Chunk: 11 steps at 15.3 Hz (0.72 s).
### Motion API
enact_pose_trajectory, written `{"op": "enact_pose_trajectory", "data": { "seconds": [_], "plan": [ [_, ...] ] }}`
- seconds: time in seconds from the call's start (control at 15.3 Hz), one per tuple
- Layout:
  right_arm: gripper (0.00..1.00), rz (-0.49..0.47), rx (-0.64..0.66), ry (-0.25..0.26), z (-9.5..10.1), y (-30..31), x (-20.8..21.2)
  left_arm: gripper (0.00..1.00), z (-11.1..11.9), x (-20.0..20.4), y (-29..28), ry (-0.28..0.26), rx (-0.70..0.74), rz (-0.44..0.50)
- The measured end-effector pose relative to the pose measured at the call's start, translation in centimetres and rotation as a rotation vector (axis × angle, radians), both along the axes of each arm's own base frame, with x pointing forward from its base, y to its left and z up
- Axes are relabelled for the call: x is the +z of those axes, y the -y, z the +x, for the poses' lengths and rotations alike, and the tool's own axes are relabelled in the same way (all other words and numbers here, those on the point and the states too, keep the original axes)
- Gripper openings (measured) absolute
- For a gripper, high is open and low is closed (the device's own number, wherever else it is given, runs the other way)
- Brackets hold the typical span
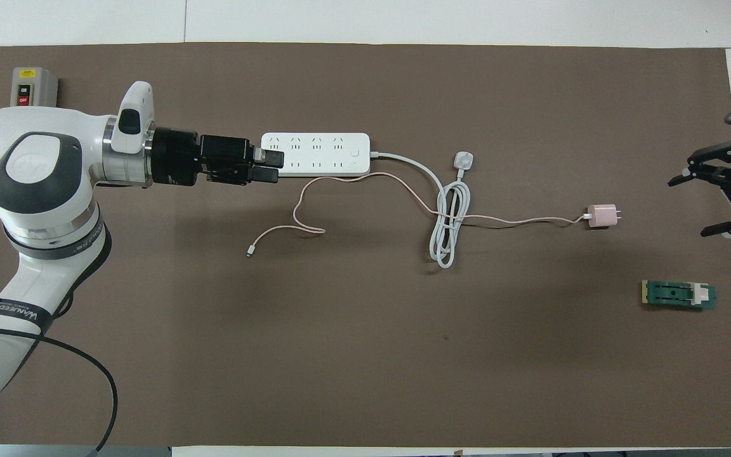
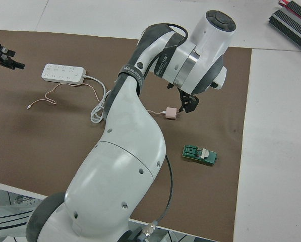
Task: Plug charger into power strip
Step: 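Hold the power strip with the left gripper while the right gripper reaches the charger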
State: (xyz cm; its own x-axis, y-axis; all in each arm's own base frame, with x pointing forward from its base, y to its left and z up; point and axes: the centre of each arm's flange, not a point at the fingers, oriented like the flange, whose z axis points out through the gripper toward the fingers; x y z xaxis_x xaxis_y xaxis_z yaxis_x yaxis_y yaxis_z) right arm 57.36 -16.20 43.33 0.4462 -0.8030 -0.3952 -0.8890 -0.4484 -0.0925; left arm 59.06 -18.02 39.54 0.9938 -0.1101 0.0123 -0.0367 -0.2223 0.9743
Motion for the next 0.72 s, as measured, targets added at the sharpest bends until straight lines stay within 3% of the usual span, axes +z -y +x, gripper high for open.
{"op": "enact_pose_trajectory", "data": {
  "seconds": [0.26,0.72],
  "plan": [
    [1.0,0.11,-0.157,-0.057,-0.5,2.0,-6.3,1.0,-2.3,-2.9,0.3,-0.031,0.081,-0.1],
    [1.0,0.242,-0.305,-0.145,-0.3,3.4,-14.7,1.0,-0.8,-3.9,2.2,-0.057,0.156,-0.18]
  ]
}}
